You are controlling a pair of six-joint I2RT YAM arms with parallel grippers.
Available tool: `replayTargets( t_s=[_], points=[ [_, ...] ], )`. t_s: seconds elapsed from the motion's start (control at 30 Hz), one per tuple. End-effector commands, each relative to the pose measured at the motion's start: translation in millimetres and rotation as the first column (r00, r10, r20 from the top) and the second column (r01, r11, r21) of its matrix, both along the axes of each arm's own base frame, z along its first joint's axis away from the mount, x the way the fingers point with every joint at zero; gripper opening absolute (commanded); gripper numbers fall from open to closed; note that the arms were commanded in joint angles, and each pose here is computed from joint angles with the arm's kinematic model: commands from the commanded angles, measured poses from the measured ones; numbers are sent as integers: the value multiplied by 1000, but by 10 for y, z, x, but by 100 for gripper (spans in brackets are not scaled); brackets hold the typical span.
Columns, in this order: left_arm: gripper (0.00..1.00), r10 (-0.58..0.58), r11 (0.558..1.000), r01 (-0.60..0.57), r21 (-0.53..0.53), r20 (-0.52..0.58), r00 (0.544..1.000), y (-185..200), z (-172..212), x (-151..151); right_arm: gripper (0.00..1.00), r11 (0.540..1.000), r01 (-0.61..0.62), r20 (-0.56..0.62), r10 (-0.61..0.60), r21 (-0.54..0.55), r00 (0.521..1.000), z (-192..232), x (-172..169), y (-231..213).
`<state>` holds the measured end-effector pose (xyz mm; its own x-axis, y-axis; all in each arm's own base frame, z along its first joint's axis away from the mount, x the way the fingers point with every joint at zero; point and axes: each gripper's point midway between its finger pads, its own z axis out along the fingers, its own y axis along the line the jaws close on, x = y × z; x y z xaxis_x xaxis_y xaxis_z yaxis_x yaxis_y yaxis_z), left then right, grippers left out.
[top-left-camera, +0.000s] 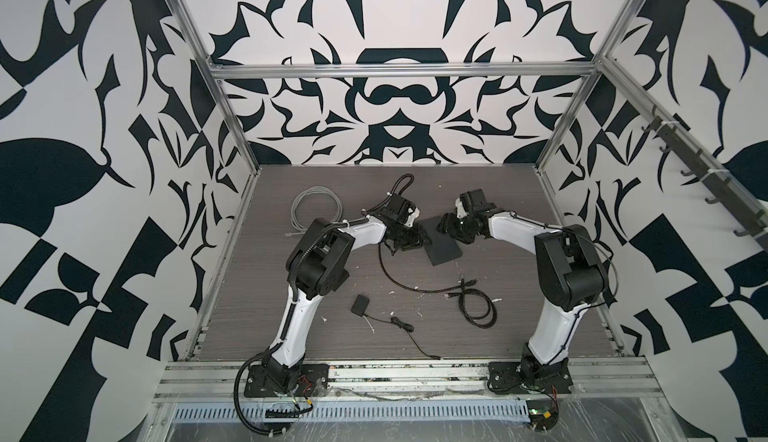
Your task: Insert the plug into the switch port
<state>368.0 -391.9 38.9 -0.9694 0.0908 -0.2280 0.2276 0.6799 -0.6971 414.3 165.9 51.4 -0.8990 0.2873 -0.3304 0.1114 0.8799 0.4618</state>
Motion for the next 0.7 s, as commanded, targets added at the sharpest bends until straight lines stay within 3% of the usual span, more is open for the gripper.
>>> replayTargets(
  t_s=[0.0,0.17,0.33,0.5,0.67],
  points=[
    [46,22,998,-22,65,-3,1000,152,-9,-19,66,999,-21,32,22,-31,999,157,-54,-68],
    [48,22,984,-46,174,136,990,357,225,138,67,997,-20,96,28,-80,995,399,-57,-159],
    [48,40,919,-147,366,285,958,791,366,351,67,993,-9,132,25,-114,991,519,-113,-247],
    [44,83,848,-239,473,327,942,1276,246,479,67,991,-28,108,42,-129,993,505,-177,-256],
    [42,75,825,-235,514,314,947,1394,48,561,67,990,-32,105,46,-134,993,473,-189,-255]
  ],
)
